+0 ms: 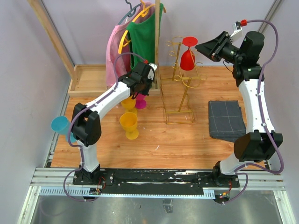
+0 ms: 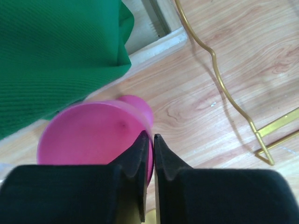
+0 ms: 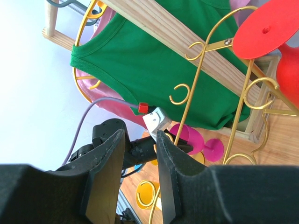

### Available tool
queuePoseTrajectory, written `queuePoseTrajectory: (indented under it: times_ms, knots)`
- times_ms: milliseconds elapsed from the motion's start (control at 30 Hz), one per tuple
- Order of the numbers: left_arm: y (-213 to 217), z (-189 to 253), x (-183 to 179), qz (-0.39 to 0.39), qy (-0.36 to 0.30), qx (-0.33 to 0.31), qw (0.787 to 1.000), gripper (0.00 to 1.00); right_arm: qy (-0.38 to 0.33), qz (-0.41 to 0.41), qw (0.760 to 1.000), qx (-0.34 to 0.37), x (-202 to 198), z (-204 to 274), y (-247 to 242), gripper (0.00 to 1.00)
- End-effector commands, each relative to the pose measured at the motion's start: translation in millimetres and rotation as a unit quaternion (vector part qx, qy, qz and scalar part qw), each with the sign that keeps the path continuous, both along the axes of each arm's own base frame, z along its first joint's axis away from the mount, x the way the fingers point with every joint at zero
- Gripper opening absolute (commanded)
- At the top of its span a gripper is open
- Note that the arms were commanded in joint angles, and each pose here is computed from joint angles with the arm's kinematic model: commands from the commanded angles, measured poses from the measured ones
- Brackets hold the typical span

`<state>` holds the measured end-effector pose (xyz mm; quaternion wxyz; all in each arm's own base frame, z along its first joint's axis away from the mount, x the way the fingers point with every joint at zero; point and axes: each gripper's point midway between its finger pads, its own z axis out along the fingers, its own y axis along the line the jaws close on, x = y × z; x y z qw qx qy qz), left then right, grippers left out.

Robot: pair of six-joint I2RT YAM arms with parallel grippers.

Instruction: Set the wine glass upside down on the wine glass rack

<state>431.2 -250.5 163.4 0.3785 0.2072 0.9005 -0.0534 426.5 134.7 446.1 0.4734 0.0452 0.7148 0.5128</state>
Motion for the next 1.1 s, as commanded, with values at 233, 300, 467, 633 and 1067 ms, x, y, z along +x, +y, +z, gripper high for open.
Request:
queuePoseTrajectory:
  times_ms: [233,300,467,633,1067]
  knots:
    - [-10,5,-5,-0.008,-0.005,-0.018,1.0,0.0,-0.03,-0.01,0.999,0.005,-8,17,-9,0.35]
    - [-13,12,-7,-0.011,-0.01,-0.023,1.0,0.0,-0.03,-0.01,0.999,0.005,-8,18,-9,0.35]
    - [-21,34,-16,-0.021,-0.025,-0.036,0.999,0.0,-0.031,-0.01,0.999,0.006,-8,19,-9,0.35]
    - [-26,62,-29,-0.029,-0.04,-0.059,0.997,0.0,-0.031,-0.011,0.999,0.006,-7,20,-9,0.35]
    - [-20,155,-74,-0.038,-0.096,-0.155,0.982,0.0,-0.035,-0.011,0.999,0.005,-5,23,-9,0.35]
